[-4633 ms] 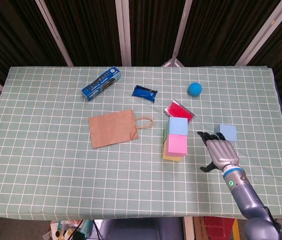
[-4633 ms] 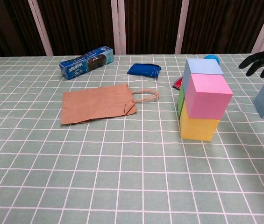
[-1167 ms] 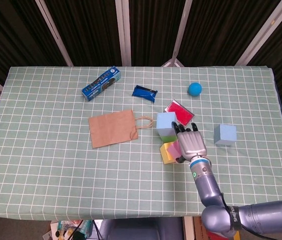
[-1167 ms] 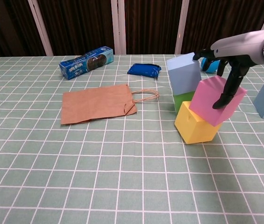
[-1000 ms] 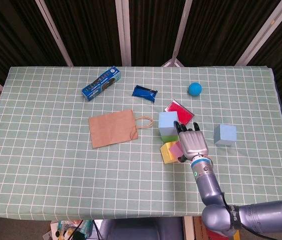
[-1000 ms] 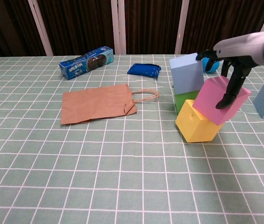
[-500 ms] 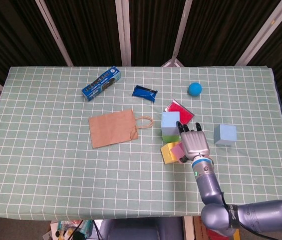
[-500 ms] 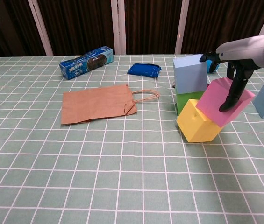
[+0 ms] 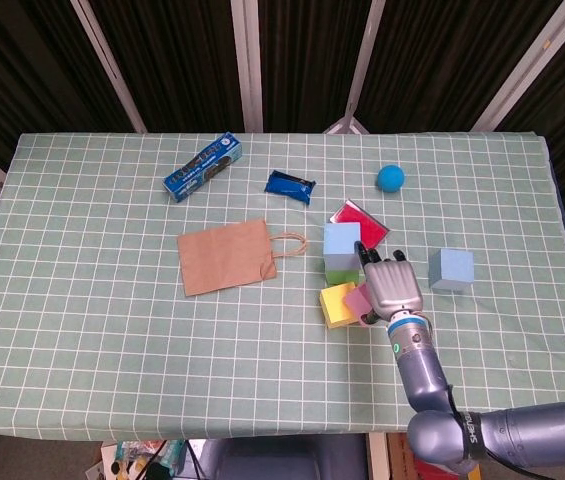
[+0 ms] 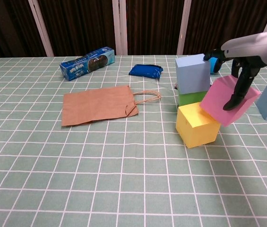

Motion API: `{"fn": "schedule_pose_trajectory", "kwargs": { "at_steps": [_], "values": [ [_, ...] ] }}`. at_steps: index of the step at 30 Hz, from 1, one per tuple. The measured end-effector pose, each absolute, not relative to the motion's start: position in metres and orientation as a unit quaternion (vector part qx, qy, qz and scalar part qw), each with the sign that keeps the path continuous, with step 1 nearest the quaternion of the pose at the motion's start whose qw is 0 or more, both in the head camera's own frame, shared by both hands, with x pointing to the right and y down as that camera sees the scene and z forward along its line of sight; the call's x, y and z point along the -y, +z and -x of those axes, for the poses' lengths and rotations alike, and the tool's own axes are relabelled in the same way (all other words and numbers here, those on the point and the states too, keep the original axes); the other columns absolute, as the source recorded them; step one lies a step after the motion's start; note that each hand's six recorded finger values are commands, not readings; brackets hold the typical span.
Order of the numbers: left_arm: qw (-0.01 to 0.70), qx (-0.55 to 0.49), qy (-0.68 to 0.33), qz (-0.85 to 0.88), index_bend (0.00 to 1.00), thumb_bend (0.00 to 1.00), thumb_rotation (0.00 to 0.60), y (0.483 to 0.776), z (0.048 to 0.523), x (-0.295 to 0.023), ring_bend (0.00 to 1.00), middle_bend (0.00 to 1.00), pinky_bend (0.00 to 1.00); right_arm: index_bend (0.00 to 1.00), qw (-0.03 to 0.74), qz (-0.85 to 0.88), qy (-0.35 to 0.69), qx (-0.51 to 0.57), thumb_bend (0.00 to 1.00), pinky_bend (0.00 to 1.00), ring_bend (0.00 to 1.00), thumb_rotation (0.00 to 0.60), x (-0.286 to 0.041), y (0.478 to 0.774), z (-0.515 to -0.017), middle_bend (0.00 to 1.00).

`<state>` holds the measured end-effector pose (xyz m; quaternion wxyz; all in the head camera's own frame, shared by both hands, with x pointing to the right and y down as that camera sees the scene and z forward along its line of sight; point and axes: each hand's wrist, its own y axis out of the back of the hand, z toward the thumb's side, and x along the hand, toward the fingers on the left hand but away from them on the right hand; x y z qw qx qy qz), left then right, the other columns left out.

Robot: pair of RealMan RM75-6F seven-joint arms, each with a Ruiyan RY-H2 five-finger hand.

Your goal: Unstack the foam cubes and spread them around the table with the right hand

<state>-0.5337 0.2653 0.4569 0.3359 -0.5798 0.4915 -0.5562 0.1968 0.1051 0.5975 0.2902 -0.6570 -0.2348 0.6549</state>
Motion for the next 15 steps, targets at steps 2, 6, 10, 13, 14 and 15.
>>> {"fn": "schedule_pose_trajectory", "kwargs": {
  "at_steps": [2,6,10,13,14,15],
  "values": [
    [0.336,-0.491,-0.556,0.580,0.14,0.32,0.600,0.457,0.534,-0.265,0.00,0.00,0.02,0.00,0.292,0.649,0.658,0.245,0.17,0.15,0.67,0.600,-0.100,0.592,-0.203,0.17],
    [0.336,-0.490,-0.557,0.580,0.14,0.32,0.600,0.458,0.533,-0.265,0.00,0.00,0.02,0.00,0.293,0.633,0.664,0.269,0.17,0.15,0.67,0.600,-0.088,0.581,-0.220,0.17],
    [0.337,-0.490,-0.557,0.580,0.14,0.32,0.600,0.458,0.532,-0.266,0.00,0.00,0.02,0.00,0.296,0.610,0.675,0.292,0.17,0.15,0.67,0.600,-0.077,0.569,-0.243,0.17],
    [0.337,-0.490,-0.558,0.579,0.14,0.32,0.600,0.458,0.532,-0.266,0.00,0.00,0.02,0.00,0.295,0.594,0.685,0.300,0.17,0.15,0.67,0.600,-0.073,0.563,-0.261,0.17],
    [0.337,-0.490,-0.558,0.579,0.14,0.32,0.600,0.458,0.532,-0.266,0.00,0.00,0.02,0.00,0.293,0.590,0.690,0.300,0.17,0.15,0.67,0.600,-0.072,0.562,-0.269,0.17],
    [0.337,-0.489,-0.558,0.579,0.14,0.32,0.600,0.459,0.532,-0.266,0.00,0.00,0.02,0.00,0.291,0.587,0.693,0.300,0.17,0.15,0.67,0.600,-0.072,0.561,-0.274,0.17]
  ]
}}
